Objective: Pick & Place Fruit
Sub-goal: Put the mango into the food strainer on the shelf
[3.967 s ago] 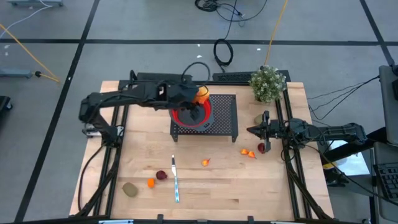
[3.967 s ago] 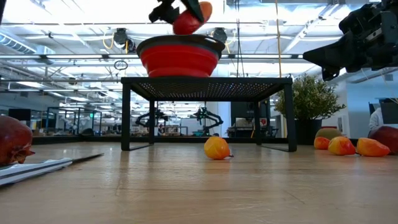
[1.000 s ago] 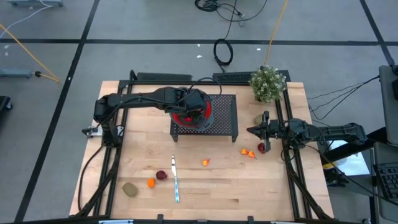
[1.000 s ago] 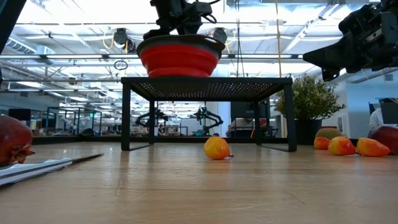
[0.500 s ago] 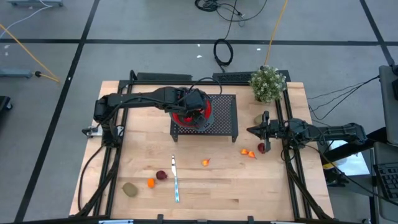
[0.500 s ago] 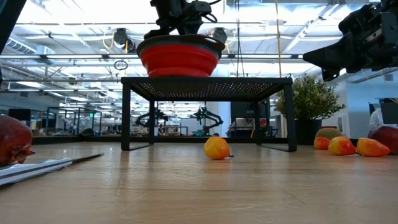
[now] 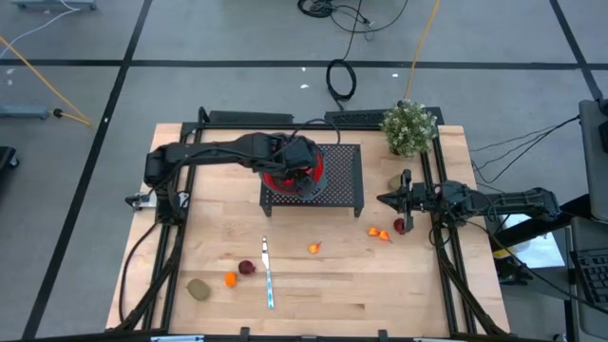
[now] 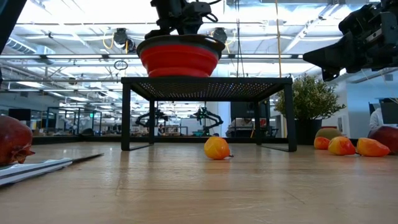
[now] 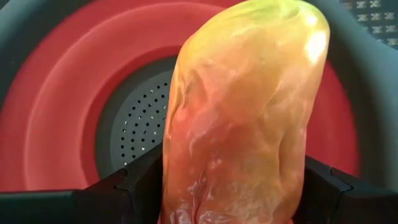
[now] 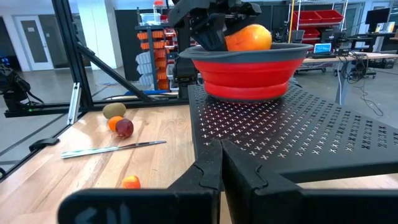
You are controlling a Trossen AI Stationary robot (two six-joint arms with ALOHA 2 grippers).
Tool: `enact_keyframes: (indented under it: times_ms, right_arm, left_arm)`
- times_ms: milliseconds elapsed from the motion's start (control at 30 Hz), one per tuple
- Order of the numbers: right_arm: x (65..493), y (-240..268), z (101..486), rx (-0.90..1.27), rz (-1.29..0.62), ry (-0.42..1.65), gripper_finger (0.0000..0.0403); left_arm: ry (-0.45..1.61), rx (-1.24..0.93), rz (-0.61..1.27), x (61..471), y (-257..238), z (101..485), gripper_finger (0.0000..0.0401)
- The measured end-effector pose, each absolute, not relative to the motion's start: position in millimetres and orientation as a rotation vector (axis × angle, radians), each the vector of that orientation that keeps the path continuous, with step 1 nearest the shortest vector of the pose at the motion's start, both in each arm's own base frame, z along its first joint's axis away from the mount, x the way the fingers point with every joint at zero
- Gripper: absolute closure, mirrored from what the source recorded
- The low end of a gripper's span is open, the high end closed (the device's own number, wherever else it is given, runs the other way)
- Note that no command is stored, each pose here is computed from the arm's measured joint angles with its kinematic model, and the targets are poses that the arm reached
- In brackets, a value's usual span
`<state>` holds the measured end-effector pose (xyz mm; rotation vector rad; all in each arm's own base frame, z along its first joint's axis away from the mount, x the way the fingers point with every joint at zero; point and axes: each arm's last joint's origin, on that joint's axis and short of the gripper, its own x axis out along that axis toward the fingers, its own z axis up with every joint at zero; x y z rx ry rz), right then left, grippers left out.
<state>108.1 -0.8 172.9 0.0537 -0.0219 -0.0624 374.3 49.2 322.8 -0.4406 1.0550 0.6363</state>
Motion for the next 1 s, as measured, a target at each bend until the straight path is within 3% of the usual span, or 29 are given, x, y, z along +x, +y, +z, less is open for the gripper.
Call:
enact_keyframes:
  times_ms: [700, 1000]
  right_arm:
    - [108.2, -0.8, 172.8, 0.068, -0.062, -0.022, 0.0403]
    - [108.2, -0.8, 172.8, 0.068, -0.062, -0.021, 0.0403]
  left_arm:
    - [1.086, -0.443, 0.634, 378.2, 51.3, 314.8, 0.0131]
    - [1.087, -0.428, 0.633, 378.2, 51.5, 314.9, 0.0087]
